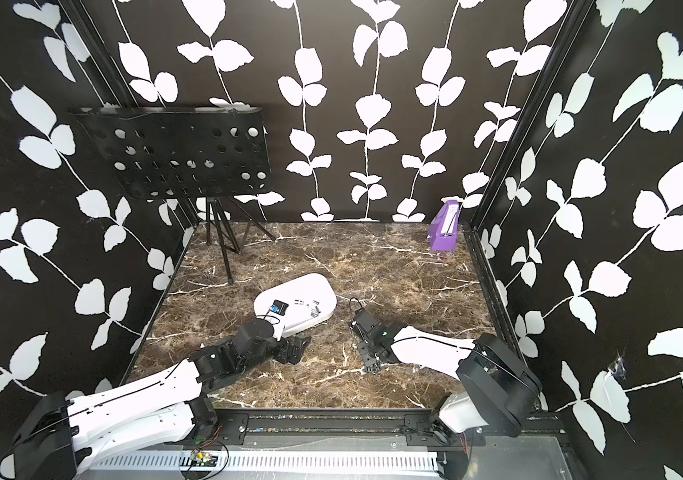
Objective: Put the socket on the desktop into the storage box
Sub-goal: Pick up the socket head from the center of the board.
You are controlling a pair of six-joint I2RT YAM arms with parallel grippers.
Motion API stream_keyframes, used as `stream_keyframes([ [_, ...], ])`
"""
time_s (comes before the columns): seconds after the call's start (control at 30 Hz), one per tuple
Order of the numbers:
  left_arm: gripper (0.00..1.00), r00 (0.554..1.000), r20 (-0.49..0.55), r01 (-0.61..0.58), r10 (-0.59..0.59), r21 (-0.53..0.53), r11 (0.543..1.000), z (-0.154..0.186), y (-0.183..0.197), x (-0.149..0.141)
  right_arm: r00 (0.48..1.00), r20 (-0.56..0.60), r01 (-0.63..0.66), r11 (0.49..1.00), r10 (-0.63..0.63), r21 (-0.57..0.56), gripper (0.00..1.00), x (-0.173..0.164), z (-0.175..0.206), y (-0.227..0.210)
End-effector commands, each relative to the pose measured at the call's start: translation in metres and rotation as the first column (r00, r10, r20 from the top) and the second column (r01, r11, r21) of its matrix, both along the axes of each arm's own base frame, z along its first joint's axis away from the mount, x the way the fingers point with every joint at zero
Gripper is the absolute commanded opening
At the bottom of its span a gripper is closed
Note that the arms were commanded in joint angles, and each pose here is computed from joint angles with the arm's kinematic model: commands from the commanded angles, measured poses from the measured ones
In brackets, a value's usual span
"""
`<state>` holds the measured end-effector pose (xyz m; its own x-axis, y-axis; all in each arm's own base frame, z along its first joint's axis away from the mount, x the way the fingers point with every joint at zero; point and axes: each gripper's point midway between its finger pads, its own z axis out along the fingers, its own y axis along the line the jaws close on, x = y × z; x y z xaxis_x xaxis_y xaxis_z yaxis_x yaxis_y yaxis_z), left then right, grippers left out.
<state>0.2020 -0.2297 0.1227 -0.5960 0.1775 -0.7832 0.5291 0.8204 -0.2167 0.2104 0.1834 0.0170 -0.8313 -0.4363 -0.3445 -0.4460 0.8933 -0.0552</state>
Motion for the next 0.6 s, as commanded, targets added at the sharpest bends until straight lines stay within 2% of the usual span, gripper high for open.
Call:
stream_keyframes([
  [0.0, 0.95, 1.000, 0.025, -0.005, 0.006, -0.028, 1.000, 0.0111, -0.0013, 0.0017, 1.000, 0.004, 0.017, 1.000, -0.017, 0.022, 0.35, 0.0088, 0.0018, 0.0065],
  [0.37, 0.95, 0.999, 0.034, -0.015, 0.016, -0.033, 0.999, 0.0137, 0.0014, 0.0020, 0.999, 0.002, 0.042, 0.999, -0.042, 0.007, 0.25, 0.0115, -0.0013, 0.0016],
  [0.57, 0.95, 0.998, 0.051, -0.030, 0.031, -0.034, 0.999, 0.0167, 0.0062, 0.0028, 0.998, 0.002, 0.058, 0.998, -0.058, -0.012, 0.26, 0.0141, -0.0038, -0.0005],
])
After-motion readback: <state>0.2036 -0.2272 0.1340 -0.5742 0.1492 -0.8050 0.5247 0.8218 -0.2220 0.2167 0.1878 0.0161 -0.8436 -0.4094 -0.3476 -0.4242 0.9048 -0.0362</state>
